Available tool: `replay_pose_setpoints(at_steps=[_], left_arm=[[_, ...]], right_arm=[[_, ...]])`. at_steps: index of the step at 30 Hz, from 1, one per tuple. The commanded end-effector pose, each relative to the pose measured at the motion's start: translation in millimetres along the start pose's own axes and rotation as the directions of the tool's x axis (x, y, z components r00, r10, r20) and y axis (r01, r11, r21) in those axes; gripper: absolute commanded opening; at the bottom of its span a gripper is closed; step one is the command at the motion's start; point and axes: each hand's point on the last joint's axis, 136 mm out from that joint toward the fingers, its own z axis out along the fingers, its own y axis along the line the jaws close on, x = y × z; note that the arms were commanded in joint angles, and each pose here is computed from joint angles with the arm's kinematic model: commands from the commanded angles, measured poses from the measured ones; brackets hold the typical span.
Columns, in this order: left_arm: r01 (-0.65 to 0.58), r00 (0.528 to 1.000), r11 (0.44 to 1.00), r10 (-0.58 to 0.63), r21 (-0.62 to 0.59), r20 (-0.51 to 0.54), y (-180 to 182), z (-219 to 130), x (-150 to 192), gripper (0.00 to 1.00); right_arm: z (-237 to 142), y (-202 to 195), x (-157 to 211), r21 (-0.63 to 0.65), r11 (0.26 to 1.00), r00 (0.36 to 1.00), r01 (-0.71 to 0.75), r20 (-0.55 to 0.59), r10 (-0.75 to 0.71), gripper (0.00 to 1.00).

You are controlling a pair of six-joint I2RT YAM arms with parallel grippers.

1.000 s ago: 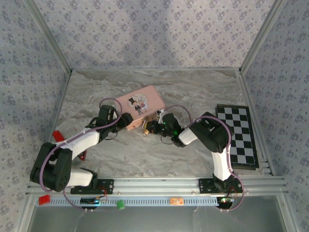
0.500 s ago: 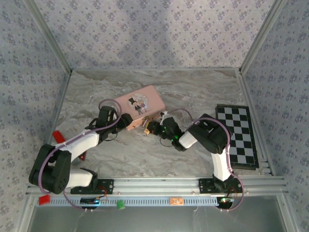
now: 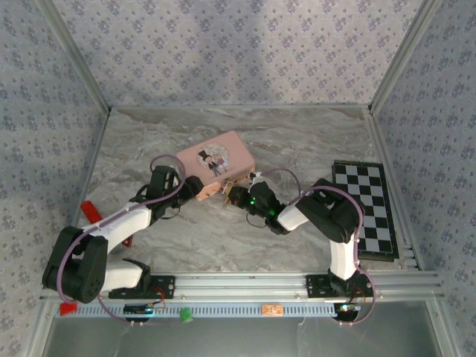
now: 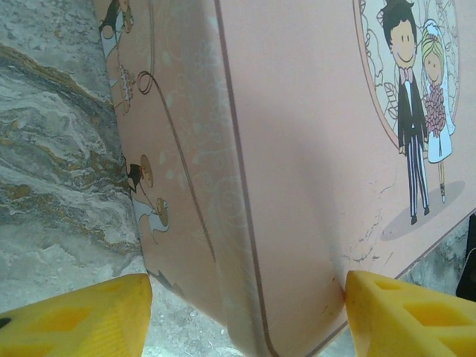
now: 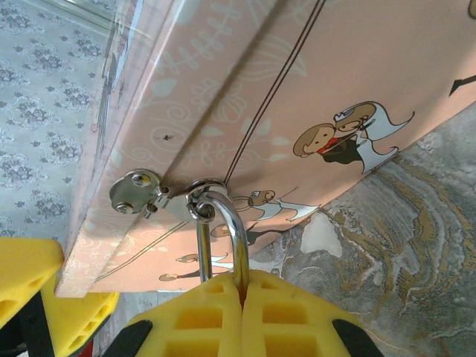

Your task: Unlock the padlock with the key

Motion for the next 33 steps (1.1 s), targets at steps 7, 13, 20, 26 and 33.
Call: replay_pose_setpoints(at_steps=[7,13,20,26,33], left_arm=[[0.014,1.000,0.999,-0.014,-0.033,-0.004,9,0,8,0.69],[0.009,1.000,0.999,-0.009,-0.035,-0.003,7,2,8,0.69],[0.019,1.000,0.998,-0.018,-0.059,0.009,13,4,9,0.69],[0.046,0.999,0.998,-0.045,-0.047,0.012,14,5,12,0.69],[0.039,0.999,0.998,-0.038,-0.054,0.008,15,4,13,0.69]], right_arm=[[-13,6,-23,-0.006,0.999,0.992,-0.047,0.117,0.047,0.00],[-15,4,-25,-0.005,0.998,0.990,-0.062,0.125,0.063,0.00],[-17,4,-31,-0.026,0.996,0.983,-0.089,0.157,0.092,0.00],[-13,11,-30,-0.092,0.989,0.978,-0.113,0.166,0.127,0.00],[-15,6,-36,-0.117,0.985,0.967,-0.127,0.207,0.149,0.00]])
